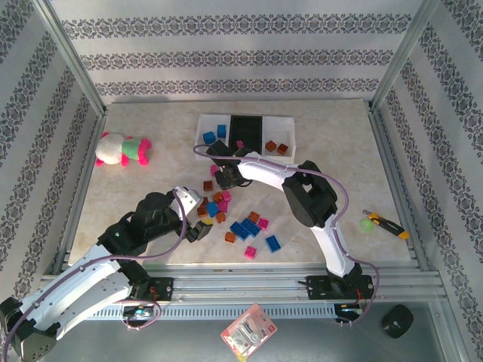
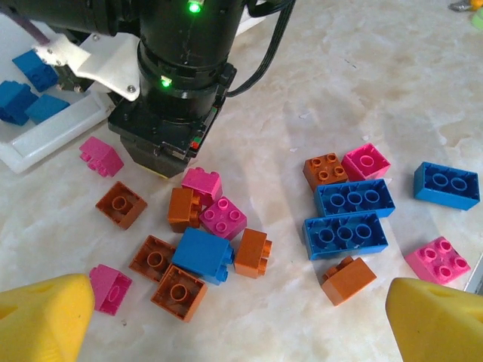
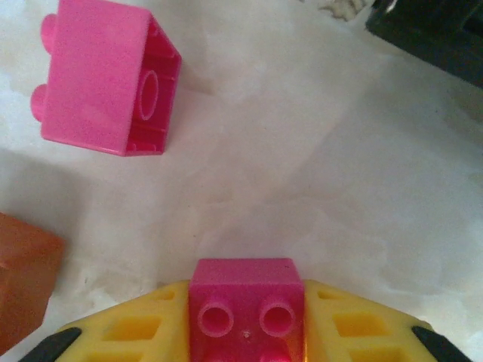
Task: Sort the legos into containers by color
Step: Pick up the lego from the center of the table, then place the lego in the container.
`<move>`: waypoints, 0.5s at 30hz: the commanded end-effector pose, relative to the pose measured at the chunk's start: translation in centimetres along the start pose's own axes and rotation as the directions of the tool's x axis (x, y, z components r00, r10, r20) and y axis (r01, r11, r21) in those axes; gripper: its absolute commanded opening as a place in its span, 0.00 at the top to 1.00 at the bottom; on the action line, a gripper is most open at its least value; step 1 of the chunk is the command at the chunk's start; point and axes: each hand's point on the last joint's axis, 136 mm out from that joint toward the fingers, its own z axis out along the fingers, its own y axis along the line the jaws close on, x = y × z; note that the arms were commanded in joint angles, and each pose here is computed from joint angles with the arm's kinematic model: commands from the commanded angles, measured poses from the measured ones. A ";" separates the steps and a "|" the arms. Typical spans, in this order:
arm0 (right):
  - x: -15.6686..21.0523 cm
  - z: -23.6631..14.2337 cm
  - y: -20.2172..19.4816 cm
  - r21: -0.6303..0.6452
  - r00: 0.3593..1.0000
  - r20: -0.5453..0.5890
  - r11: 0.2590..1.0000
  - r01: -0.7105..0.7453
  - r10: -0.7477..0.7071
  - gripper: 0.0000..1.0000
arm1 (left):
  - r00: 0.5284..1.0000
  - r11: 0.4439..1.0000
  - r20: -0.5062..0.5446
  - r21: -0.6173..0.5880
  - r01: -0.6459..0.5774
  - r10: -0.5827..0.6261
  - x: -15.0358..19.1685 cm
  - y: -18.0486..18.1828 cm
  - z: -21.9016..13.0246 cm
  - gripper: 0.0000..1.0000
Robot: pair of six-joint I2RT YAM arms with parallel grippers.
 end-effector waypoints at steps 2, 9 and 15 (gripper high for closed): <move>-1.6 -3.4 -0.3 0.003 0.998 0.058 1.000 -0.019 0.019 0.72 | 0.994 0.995 0.063 -0.043 0.094 -0.091 -0.9 1.0 0.3 0.01; -5.7 -9.1 -1.0 -0.001 0.968 0.245 0.998 -0.056 0.054 0.74 | 0.981 0.970 0.070 -0.156 0.188 -0.179 -0.6 3.0 0.8 0.01; -10.0 -9.5 -3.3 0.038 0.940 0.334 0.996 -0.081 0.063 0.73 | 0.962 0.951 0.091 -0.155 0.269 -0.258 -0.5 3.2 1.3 0.01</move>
